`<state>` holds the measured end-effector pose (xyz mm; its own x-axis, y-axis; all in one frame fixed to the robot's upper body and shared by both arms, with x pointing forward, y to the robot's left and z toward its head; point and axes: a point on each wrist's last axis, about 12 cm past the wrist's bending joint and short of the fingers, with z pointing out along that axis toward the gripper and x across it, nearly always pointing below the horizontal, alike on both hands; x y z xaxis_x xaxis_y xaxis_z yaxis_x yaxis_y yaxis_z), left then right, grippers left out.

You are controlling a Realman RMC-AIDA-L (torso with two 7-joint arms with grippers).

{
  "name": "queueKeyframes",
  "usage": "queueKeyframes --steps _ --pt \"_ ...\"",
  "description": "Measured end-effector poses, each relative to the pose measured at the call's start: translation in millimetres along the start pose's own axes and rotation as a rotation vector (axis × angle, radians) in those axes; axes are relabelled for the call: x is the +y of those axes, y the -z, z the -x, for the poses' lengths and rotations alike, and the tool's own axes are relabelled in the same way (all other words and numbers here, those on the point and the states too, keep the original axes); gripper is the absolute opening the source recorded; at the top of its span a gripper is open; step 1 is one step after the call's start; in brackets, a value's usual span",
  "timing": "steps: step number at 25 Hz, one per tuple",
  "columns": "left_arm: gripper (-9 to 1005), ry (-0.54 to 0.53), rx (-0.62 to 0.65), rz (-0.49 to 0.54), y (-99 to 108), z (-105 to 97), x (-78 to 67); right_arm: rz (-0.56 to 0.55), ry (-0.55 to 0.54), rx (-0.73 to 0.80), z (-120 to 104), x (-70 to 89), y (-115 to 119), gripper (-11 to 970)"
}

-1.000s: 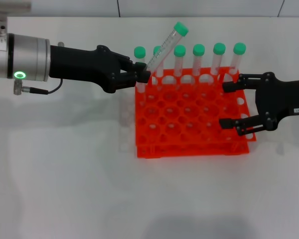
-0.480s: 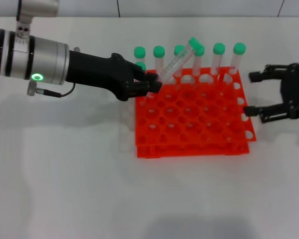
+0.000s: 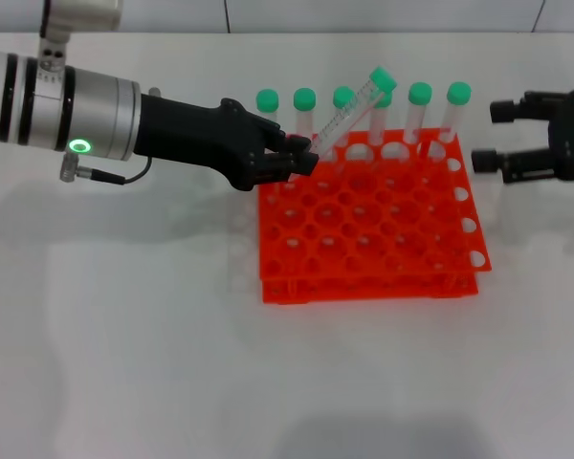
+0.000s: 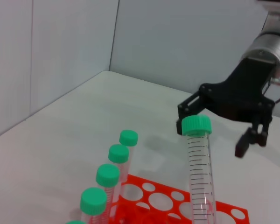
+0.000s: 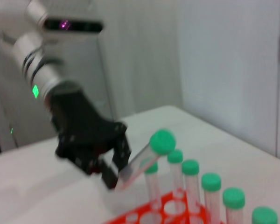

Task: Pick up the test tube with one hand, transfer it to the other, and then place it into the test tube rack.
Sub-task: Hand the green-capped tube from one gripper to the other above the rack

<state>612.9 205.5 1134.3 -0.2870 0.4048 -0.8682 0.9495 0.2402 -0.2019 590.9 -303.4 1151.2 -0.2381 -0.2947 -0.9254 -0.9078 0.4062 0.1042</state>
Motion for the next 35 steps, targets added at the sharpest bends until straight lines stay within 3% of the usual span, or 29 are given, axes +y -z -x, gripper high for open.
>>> queueKeyframes --steps 6,14,24,35 --pt "185 -0.004 0.002 0.008 -2 -3 -0.3 0.037 -0.138 -0.148 -2 5.8 -7 869" --pt "186 -0.025 0.004 0.004 -3 -4 -1.3 0.030 -0.232 -0.297 -17 19.8 -33 869" --pt "187 -0.058 0.001 -0.004 -6 -1 -2.0 -0.019 -0.267 -0.475 -30 34.2 -58 868" --pt "187 -0.085 -0.001 -0.005 -8 4 -2.7 -0.004 -0.272 -0.489 -35 43.2 -74 869"
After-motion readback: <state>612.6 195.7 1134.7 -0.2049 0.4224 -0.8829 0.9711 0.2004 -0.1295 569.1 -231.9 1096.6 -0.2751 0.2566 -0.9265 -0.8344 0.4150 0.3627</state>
